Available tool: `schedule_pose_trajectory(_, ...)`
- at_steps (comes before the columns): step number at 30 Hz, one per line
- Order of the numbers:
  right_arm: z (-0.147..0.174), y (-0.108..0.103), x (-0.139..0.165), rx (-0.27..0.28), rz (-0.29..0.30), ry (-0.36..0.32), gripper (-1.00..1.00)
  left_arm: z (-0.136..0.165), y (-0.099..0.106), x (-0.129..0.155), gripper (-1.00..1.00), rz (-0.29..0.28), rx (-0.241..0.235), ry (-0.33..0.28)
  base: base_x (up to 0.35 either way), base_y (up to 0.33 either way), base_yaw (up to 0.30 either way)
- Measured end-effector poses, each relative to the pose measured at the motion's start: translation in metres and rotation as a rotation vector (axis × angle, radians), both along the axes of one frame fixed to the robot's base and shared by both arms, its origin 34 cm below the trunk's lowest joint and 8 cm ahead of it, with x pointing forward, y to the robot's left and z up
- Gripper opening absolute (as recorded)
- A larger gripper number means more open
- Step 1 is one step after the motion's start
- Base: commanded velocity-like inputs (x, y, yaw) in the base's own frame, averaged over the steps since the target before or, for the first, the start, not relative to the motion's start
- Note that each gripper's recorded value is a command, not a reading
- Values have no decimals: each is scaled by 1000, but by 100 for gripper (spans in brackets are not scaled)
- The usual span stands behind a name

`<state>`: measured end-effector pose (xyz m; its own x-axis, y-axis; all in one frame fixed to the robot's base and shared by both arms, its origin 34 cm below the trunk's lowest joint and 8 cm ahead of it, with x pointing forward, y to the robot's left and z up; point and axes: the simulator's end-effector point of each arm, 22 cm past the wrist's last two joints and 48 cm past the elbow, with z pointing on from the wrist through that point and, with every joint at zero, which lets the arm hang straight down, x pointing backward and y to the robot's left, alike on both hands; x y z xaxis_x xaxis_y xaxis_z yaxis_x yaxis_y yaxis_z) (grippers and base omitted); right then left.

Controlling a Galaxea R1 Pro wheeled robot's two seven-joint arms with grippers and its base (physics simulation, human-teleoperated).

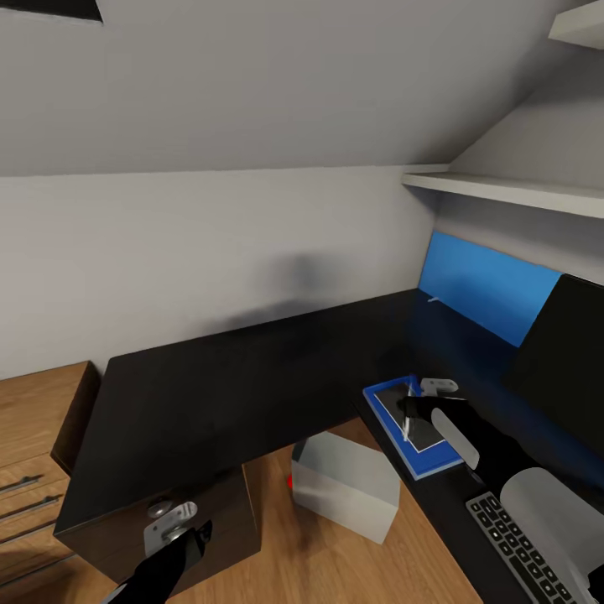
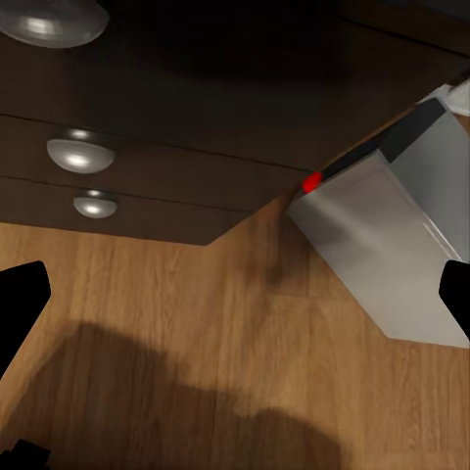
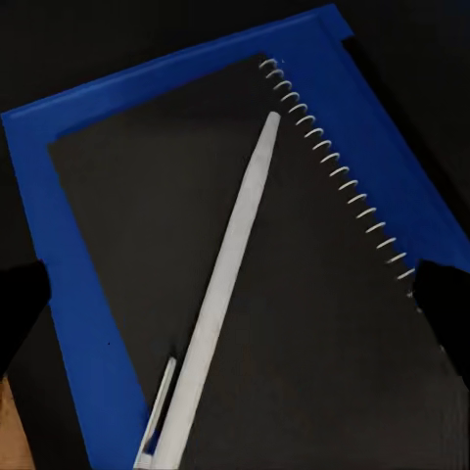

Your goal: In the bedroom, organize the workspace by keeping the computer under the desk, ensuring the monitor is on the desk, placing the keyboard on the desk next to the monitor, placing the mouse on the desk next to the keyboard, moving the folder from the swivel chair onto the desk next to the mouse, stacking the notebook on top of the folder with the pen on top of the notebook, and positioning the swivel chair next to the desk.

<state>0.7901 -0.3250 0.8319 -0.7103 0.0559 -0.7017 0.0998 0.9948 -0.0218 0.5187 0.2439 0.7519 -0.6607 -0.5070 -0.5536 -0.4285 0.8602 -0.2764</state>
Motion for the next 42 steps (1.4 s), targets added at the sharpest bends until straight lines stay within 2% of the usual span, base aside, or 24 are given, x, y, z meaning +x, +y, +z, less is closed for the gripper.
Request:
schedule_pose_trajectory(19, 8, 6, 5, 7, 7, -23, 100, -1, 1, -1, 100, 2, 4, 4, 0, 0, 0)
schedule_pose_trajectory(25, 24, 38, 1, 33, 60, -78, 100, -2, 3, -1, 100, 4, 7, 7, 0, 0, 0)
schedule_pose_trajectory(26, 28, 51, -8, 34, 71, -99, 100, -2, 2, -2, 100, 5, 8, 8, 0, 0, 0)
schedule_pose_trajectory(31, 46, 80, -22, 21, 55, -149, 100, -2, 2, -2, 100, 5, 8, 8, 0, 0, 0)
schedule_pose_trajectory(35, 51, 107, -35, 23, 74, -157, 100, -2, 3, -2, 100, 5, 9, 9, 0, 0, 0)
schedule_pose_trajectory(38, 55, 141, -49, 29, 133, -160, 100, -2, 4, -2, 100, 7, 11, 9, 0, 0, 0)
schedule_pose_trajectory(42, 55, 159, -57, 29, 171, -157, 100, -2, 4, -2, 100, 8, 11, 9, 0, 0, 0)
